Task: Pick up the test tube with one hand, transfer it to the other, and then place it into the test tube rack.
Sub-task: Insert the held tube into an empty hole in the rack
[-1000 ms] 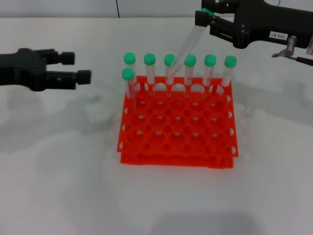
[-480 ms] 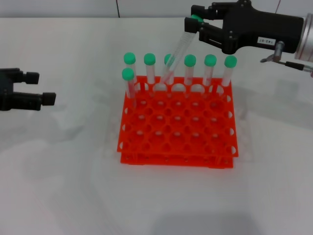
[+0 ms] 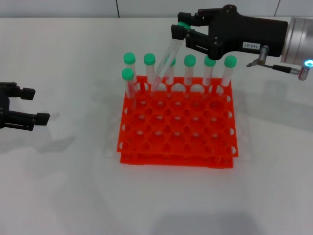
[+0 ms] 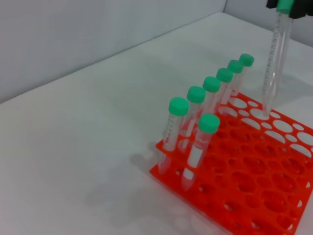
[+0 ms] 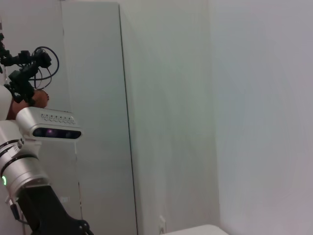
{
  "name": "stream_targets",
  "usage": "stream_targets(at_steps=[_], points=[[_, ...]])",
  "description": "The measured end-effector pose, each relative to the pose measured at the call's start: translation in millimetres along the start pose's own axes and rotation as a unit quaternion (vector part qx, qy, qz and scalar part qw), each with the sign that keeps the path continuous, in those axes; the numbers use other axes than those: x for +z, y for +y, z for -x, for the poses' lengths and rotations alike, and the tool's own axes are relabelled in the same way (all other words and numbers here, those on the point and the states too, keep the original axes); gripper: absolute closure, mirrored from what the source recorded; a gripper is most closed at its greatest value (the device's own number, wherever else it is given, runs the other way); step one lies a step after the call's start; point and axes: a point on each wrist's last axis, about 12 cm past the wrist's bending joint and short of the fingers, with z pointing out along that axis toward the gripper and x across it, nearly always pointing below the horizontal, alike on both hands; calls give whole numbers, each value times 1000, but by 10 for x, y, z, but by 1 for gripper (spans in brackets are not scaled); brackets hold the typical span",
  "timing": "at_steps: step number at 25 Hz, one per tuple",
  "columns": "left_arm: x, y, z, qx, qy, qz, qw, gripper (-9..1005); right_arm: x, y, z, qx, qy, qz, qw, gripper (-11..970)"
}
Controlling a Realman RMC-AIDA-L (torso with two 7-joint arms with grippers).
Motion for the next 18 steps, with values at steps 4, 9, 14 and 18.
stream_targets(at_steps=[4, 9, 14, 18], points=[[11, -6, -11, 11, 3, -2, 1000, 121, 35, 8, 2, 0, 4, 1, 1000, 678], [24, -18, -29, 22, 3, -3, 1000, 121, 89, 18, -17, 3, 7, -5, 1000, 678], [22, -34, -79, 24, 4, -2, 1000, 121, 151, 36, -32, 3, 11, -8, 1000, 679], [76, -60, -102, 36, -1, -5, 999, 121, 169, 54, -40, 2, 12, -5, 1000, 679]])
